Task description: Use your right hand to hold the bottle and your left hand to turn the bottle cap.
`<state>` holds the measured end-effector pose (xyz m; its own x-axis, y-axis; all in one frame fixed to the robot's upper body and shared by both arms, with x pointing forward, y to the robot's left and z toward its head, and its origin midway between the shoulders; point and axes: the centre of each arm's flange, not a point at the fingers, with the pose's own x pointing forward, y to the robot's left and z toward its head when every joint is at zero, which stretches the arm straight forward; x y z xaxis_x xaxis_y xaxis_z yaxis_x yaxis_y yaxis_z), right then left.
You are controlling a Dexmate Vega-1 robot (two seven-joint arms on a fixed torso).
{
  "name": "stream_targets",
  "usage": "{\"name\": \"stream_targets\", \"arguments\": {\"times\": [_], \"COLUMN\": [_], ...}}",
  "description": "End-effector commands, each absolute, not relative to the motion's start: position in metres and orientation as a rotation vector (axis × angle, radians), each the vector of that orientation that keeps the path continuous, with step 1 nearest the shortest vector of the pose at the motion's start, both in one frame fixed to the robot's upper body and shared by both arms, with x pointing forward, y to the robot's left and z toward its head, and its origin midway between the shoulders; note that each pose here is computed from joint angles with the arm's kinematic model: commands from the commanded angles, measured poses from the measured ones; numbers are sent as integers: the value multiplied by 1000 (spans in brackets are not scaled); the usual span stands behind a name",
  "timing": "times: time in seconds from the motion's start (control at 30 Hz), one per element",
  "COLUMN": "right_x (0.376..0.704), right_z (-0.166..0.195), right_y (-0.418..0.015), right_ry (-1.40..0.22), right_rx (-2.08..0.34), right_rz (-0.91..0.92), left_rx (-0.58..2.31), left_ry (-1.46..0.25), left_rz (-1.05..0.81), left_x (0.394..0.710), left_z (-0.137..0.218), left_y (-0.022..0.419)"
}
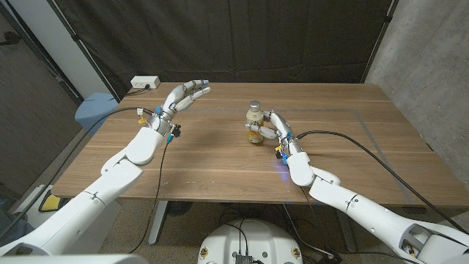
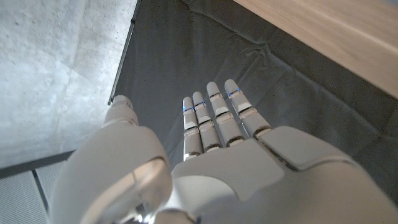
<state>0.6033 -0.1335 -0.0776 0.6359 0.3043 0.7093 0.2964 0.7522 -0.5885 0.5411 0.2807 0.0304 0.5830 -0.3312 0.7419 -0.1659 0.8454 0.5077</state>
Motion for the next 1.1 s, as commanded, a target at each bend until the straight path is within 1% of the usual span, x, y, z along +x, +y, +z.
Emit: {"name": "stream_targets", "arguments": {"times": [0.03,0.47,0.6,1.1], "right_x": [599,600,601,603], "right_z": [-79,-74,-72,-67], "right_y": [-125,-120,-119,-118], "right_ry": [-921,-908,-904,-901], "right_rx": [-744,-777,-771,-786], "right_rz": [5,19,20,44], "left_rx": [881,1133,1260,1559], "left_ry": [-1080,-1092,-1076,-1050], "left_rz": [-5,-90,-100,-151], "left_x": [521,511,505,479], "left_z": [55,89,100,139], "left_y": [267,246,238,216]}}
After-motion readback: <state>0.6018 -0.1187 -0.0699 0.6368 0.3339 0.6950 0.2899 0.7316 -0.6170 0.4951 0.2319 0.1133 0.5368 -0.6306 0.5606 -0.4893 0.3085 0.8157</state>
